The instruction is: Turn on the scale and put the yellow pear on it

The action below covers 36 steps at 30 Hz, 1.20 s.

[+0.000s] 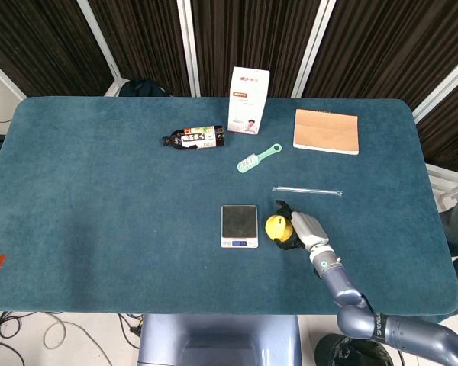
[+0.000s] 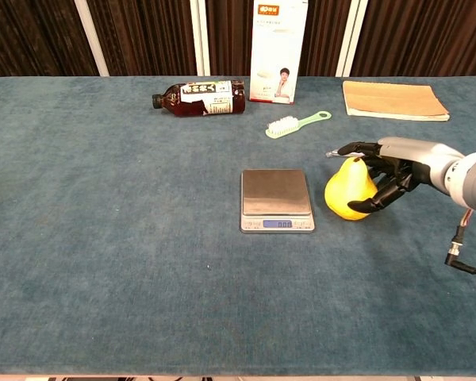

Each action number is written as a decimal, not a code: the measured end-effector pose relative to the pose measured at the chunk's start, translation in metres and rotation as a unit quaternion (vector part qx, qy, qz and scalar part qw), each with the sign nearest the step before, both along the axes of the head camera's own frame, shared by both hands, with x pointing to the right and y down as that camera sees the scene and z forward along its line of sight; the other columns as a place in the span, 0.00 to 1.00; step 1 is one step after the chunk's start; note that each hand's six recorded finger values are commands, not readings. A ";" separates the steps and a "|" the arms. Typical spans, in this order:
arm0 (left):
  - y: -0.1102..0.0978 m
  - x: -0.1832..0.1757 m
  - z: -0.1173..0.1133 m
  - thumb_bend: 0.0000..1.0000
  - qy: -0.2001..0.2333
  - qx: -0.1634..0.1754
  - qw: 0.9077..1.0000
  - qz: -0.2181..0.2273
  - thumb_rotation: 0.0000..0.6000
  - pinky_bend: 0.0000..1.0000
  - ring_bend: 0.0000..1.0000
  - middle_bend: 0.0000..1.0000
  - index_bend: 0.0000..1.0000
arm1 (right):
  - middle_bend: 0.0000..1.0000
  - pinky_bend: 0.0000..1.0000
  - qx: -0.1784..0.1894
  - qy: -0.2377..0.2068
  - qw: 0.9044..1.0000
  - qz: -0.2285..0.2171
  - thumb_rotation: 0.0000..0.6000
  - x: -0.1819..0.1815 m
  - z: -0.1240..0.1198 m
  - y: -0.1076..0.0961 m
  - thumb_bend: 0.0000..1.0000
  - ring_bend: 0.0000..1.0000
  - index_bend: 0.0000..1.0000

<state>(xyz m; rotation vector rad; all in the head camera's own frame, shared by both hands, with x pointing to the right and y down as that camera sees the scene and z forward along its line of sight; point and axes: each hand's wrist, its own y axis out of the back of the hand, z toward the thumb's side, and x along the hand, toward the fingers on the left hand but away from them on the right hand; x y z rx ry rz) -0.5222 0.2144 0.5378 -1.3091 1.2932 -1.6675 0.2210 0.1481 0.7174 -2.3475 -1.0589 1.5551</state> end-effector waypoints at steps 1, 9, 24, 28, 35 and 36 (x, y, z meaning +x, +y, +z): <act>0.000 0.000 0.000 0.01 0.000 0.000 1.000 0.000 1.00 0.08 0.00 0.00 0.10 | 0.33 0.41 0.003 0.002 1.000 0.000 1.00 -0.001 0.001 0.000 0.40 0.38 0.16; 0.000 -0.001 -0.001 0.01 0.001 0.000 1.000 -0.001 1.00 0.08 0.00 0.00 0.11 | 0.46 0.56 0.025 0.019 0.999 0.004 1.00 -0.004 0.004 -0.004 0.39 0.50 0.31; 0.000 0.000 -0.002 0.01 0.004 0.000 1.000 0.000 1.00 0.08 0.00 0.00 0.11 | 0.46 0.73 0.073 -0.012 0.997 -0.017 1.00 -0.040 -0.029 -0.026 0.39 0.50 0.31; 0.000 -0.002 -0.003 0.01 0.005 0.002 1.000 -0.003 1.00 0.08 0.00 0.00 0.11 | 0.46 0.76 0.067 -0.021 0.997 -0.028 1.00 -0.059 -0.029 -0.025 0.40 0.47 0.31; -0.001 -0.005 -0.003 0.01 0.005 0.002 1.000 -0.008 1.00 0.08 0.00 0.00 0.11 | 0.46 0.81 0.079 -0.012 0.996 -0.032 1.00 -0.081 -0.023 -0.027 0.40 0.44 0.31; -0.001 -0.006 -0.003 0.01 0.005 0.002 1.000 -0.008 1.00 0.08 0.00 0.00 0.11 | 0.46 0.81 0.082 -0.010 0.996 -0.032 1.00 -0.083 -0.022 -0.027 0.40 0.44 0.31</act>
